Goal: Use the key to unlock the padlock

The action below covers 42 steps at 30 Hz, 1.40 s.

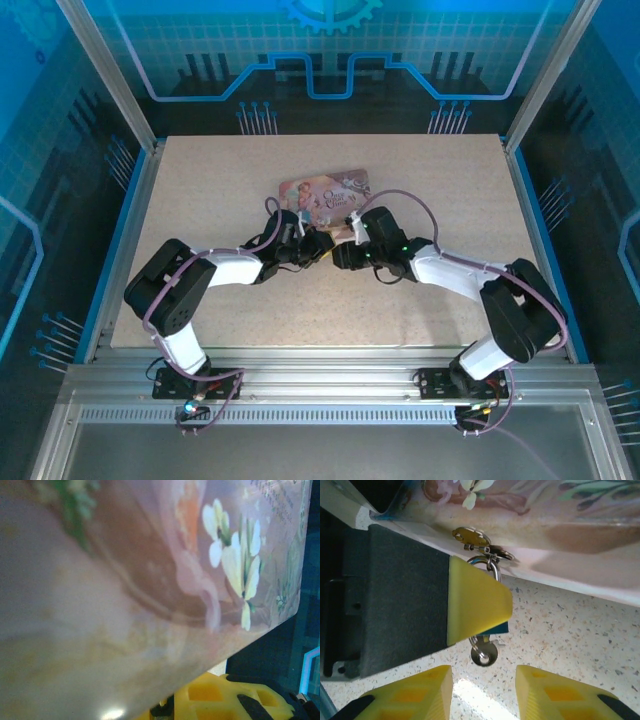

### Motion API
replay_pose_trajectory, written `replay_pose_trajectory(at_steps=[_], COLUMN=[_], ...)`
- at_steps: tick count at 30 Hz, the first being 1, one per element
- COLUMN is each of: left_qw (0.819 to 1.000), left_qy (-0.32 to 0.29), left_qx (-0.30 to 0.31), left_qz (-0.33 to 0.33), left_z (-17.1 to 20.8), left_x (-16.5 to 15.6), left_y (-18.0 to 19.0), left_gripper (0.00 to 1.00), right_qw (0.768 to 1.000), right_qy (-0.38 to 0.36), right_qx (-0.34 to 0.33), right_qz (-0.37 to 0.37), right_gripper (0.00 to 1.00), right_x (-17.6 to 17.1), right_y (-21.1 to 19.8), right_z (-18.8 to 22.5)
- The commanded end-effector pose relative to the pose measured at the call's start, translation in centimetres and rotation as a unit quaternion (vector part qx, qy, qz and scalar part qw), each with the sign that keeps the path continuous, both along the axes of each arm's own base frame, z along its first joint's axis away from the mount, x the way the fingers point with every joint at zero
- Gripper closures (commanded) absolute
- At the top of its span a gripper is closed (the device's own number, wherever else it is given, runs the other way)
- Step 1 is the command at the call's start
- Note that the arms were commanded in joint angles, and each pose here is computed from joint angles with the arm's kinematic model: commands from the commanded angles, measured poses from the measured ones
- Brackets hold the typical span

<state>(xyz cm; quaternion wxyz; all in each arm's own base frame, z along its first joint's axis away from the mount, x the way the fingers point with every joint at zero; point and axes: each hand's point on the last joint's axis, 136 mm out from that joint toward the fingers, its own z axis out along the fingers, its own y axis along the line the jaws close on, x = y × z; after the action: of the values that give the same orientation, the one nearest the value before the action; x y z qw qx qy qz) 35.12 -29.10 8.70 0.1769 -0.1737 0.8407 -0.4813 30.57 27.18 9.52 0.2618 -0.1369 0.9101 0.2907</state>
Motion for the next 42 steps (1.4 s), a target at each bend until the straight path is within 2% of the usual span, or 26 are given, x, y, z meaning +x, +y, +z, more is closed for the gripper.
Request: replay_pose_trajectory(at_steps=[1, 16, 30, 42], left_qw=[0.998, 0.998, 0.998, 0.998], left_qy=[-0.035, -0.034, -0.034, -0.031], left_qx=[-0.038, -0.039, -0.033, -0.033], left_qz=[-0.028, -0.029, -0.030, -0.033], left_z=[3.9, 3.8, 4.2, 4.2], left_x=[0.1, 0.0, 0.0, 0.0], left_y=[-1.6, -1.6, -1.3, -1.5], left_gripper=[0.93, 0.93, 0.93, 0.93], right_qw=[1.000, 0.999, 0.998, 0.997], right_qy=[-0.025, -0.034, -0.056, -0.069], right_qx=[0.000, -0.004, -0.018, -0.023], right_qz=[0.014, 0.027, 0.009, 0.021], right_gripper=[0.61, 0.62, 0.61, 0.61], right_x=[0.9, 1.3, -0.2, 0.7], right_y=[1.4, 2.4, 0.2, 1.8], right_z=[1.1, 1.0, -0.1, 0.5])
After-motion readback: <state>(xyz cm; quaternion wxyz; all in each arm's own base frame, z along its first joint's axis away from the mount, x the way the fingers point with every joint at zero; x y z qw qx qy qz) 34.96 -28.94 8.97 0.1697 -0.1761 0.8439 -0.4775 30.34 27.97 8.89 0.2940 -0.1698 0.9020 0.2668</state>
